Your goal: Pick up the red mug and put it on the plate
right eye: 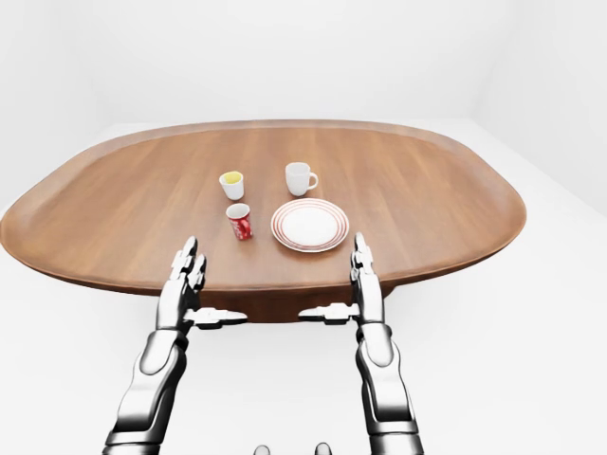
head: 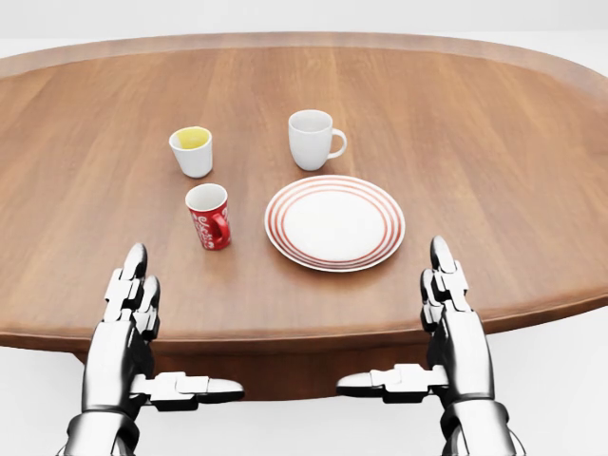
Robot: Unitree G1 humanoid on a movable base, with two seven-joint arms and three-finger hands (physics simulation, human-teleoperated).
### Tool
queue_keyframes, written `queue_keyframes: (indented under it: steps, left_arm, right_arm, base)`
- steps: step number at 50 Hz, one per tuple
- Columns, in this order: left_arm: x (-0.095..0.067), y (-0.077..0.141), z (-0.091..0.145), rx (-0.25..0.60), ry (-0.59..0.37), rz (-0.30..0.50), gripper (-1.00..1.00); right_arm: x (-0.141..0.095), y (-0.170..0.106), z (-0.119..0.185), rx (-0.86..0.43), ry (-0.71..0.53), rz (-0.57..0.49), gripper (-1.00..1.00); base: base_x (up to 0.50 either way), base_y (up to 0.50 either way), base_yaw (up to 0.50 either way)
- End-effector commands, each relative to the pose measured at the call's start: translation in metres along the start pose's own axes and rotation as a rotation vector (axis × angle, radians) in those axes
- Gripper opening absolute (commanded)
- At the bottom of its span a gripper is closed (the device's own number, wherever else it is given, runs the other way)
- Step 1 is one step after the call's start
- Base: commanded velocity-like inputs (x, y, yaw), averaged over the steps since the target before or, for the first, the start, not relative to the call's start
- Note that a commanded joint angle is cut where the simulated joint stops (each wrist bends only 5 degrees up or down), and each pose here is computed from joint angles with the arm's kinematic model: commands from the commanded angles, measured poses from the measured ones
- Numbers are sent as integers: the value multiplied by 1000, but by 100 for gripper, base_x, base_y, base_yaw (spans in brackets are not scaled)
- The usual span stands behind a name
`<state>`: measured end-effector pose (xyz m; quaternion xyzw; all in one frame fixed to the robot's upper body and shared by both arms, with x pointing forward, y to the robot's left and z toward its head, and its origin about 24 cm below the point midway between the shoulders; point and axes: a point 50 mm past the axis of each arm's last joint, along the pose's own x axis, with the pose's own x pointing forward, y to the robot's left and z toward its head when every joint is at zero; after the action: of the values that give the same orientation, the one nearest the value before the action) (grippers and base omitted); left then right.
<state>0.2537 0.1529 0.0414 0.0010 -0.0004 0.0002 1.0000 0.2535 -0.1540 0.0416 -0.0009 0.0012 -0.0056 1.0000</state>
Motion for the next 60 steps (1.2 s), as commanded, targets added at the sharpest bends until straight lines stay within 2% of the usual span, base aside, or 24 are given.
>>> queue_keyframes:
  steps: [1, 27, 60]
  left_arm:
    - [0, 6, -1, 9, 0, 3, 100]
    - [-1, 7, 0, 14, -2, 12, 100]
    - [-1, 7, 3, 12, -3, 21, 100]
  right_arm:
    - [0, -10, 0, -6, 4, -31, 100]
    - [-2, -11, 0, -12, 3, -35, 100]
    - [-2, -12, 0, -9, -1, -28, 100]
  base:
    - [0, 0, 0]
    - [0, 0, 0]
    - [0, 20, 0]
